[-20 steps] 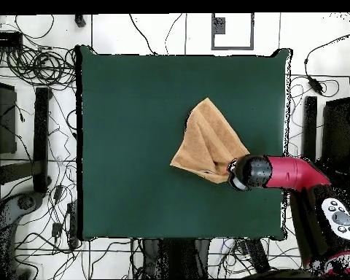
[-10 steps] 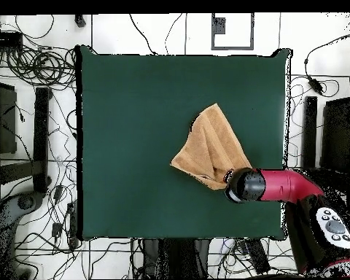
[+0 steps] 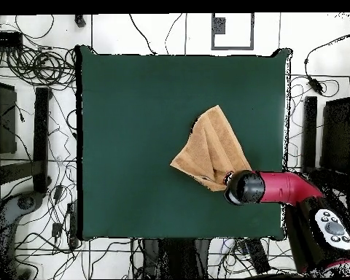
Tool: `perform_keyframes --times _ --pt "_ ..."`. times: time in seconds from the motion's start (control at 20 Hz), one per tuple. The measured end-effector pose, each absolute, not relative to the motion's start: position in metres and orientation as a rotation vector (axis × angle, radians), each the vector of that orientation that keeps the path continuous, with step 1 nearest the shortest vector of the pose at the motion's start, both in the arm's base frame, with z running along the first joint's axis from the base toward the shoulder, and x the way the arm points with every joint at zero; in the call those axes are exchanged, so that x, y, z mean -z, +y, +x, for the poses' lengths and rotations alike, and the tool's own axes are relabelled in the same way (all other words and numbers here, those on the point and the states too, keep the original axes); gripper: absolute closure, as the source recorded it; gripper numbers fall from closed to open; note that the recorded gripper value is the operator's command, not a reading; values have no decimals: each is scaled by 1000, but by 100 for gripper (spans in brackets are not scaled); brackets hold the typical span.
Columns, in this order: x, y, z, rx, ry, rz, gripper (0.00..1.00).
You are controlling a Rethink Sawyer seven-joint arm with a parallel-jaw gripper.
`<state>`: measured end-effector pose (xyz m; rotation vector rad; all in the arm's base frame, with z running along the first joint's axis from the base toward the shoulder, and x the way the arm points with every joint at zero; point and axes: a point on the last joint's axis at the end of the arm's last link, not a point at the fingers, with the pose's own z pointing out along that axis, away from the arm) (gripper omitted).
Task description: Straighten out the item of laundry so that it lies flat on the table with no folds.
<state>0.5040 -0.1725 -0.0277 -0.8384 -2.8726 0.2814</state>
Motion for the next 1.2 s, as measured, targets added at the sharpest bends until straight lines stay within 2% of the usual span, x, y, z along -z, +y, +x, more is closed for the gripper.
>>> perform_keyframes --times 0.5,1.2 --pt "24 -186 517 -277 -2837 -879 100" --pt "3 -223 566 -253 -2789 -961 100"
